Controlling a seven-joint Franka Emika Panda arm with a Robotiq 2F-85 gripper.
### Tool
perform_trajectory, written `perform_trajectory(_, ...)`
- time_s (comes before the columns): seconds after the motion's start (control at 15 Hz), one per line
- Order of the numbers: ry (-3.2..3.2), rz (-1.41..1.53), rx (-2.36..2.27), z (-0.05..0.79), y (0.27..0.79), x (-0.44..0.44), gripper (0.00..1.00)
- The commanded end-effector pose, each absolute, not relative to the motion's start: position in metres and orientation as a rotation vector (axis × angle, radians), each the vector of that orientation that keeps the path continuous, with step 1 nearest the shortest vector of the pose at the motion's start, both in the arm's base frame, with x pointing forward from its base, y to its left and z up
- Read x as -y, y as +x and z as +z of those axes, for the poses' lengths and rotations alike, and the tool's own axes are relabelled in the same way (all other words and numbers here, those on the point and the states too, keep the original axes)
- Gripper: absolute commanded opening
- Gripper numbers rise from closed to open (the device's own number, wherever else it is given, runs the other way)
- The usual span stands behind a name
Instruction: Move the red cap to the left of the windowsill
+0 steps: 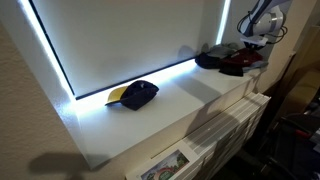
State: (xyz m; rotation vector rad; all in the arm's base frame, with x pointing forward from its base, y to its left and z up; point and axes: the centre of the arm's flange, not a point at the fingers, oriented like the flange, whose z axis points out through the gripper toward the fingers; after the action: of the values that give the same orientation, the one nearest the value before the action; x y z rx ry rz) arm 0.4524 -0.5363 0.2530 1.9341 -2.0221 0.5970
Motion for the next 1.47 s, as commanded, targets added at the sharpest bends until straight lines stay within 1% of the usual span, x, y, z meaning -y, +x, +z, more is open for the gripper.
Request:
perform_trajectory(0.0, 1.935, 0.604, 2.018, 0.248, 0.447, 0.539, 0.0)
perform_trajectory(0.27, 1.946, 0.672, 1.989, 0.269, 0.456, 0.534, 0.01)
perform_trajectory(0.47, 2.039, 0.853, 1.819, 0.32, 0.479, 0.51, 0.01)
perform_trajectory(0.6, 2.091, 0.936, 1.676, 0.362, 0.503, 0.479, 0.01)
perform_trajectory(1.0, 2.317, 1.075, 1.239, 0.442, 0.573, 0.348, 0.01)
perform_trajectory(1.4, 2.554, 1.135, 0.79, 0.475, 0.598, 0.204, 0.01)
